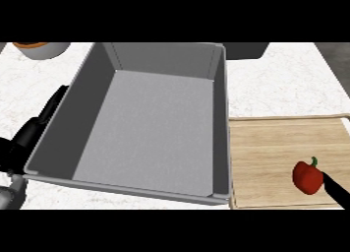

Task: Pick the bell pepper from the tray and place it in the cardboard box

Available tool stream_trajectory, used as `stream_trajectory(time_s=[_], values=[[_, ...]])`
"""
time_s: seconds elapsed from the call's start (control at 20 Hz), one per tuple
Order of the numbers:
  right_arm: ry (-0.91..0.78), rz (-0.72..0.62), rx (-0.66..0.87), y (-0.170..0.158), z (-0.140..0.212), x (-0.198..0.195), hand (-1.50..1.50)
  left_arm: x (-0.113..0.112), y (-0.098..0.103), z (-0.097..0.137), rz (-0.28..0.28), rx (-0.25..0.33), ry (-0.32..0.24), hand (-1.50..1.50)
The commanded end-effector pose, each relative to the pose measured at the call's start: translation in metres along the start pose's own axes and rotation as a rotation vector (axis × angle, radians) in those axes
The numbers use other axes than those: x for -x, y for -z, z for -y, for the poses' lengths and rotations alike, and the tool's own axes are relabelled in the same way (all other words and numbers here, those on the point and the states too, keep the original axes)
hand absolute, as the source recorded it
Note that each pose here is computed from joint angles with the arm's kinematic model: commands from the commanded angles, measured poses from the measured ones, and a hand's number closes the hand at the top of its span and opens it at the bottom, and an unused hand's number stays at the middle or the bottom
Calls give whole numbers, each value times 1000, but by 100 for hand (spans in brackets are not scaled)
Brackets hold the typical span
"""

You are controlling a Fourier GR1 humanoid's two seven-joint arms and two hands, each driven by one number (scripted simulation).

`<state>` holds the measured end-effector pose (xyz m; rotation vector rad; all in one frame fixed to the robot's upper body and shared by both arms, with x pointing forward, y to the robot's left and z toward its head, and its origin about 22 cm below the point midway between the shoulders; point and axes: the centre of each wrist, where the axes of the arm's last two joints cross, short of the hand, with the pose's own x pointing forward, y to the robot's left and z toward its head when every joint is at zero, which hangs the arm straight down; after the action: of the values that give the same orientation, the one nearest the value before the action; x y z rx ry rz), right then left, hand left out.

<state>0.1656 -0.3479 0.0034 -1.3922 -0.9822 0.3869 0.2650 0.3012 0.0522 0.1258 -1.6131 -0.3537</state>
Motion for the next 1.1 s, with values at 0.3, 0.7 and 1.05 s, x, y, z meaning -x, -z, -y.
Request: stream_trajectory(time_s=[0.3,0.7,1.05], values=[[-69,-163,-220,-68,47,-88,-150,-14,17,59,14,122,-34,0],[-16,-285,-216,-73,102,-149,-150,-12,22,81,22,169,-54,0],[-89,-303,-253,-66,76,-154,-150,2,27,93,14,158,-33,0]])
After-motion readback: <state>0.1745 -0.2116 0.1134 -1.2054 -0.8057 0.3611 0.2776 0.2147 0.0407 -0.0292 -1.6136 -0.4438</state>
